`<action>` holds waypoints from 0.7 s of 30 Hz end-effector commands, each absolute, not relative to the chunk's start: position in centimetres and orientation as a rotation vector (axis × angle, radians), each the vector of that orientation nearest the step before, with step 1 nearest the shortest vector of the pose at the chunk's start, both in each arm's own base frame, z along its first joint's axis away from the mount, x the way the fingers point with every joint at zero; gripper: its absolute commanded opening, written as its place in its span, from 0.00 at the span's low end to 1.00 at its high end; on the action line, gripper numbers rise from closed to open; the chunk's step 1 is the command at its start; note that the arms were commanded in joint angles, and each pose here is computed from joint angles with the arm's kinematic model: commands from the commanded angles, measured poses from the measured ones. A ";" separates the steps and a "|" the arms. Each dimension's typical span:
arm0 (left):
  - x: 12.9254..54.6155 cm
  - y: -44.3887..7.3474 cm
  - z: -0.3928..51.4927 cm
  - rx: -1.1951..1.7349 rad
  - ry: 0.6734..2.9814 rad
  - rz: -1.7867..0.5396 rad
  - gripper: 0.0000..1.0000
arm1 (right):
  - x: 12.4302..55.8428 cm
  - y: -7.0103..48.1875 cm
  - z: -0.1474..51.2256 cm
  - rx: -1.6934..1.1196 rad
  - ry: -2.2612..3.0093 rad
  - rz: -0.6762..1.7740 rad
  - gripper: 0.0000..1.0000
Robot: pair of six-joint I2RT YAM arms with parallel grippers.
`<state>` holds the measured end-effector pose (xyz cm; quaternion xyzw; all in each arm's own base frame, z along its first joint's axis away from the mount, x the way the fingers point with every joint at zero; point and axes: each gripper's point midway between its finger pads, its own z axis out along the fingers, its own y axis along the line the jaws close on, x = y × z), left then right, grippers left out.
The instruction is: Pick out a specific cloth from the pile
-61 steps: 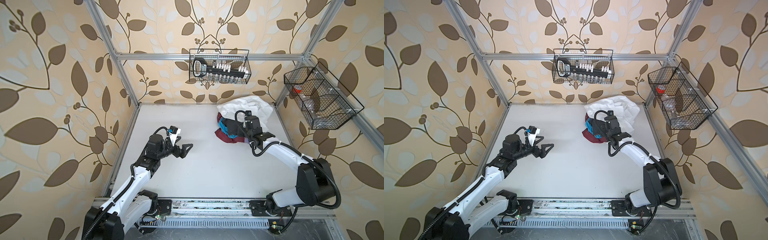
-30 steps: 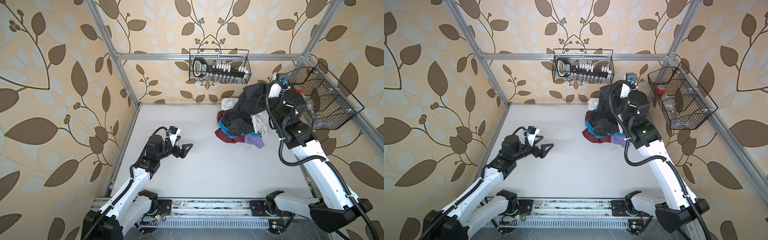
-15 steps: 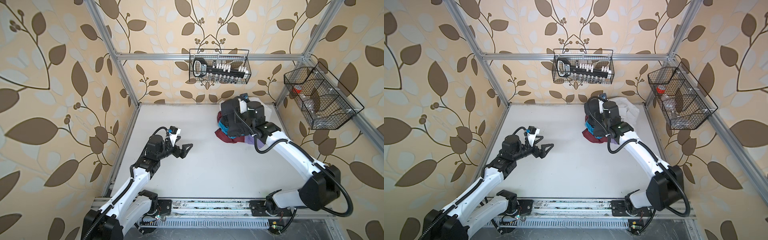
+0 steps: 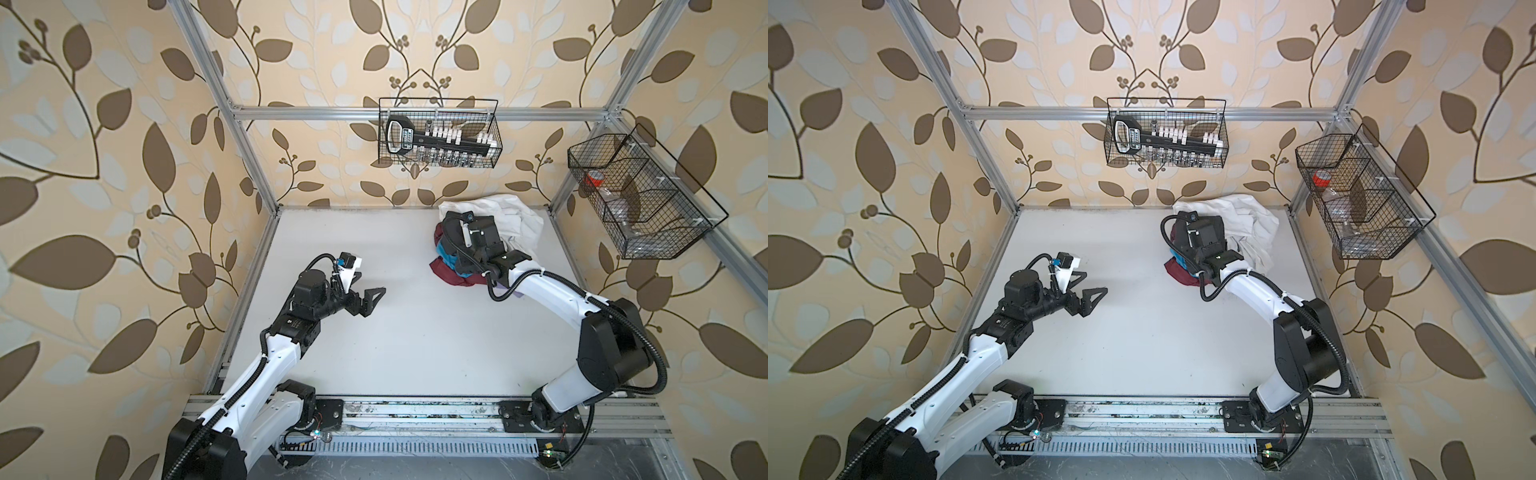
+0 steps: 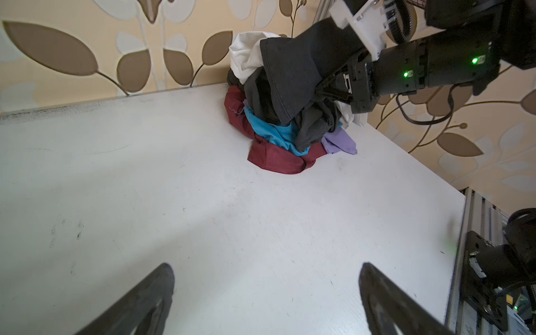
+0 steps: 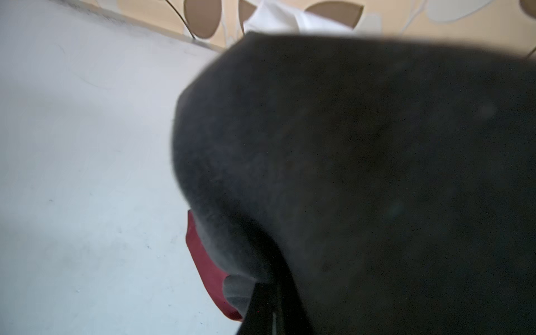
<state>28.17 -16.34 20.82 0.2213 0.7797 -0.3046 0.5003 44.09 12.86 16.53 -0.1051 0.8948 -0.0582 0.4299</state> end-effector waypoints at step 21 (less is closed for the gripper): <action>28.2 -16.7 21.3 0.568 1.849 -0.723 0.99 | 43.6 9.3 12.6 -0.135 2.306 -0.208 0.90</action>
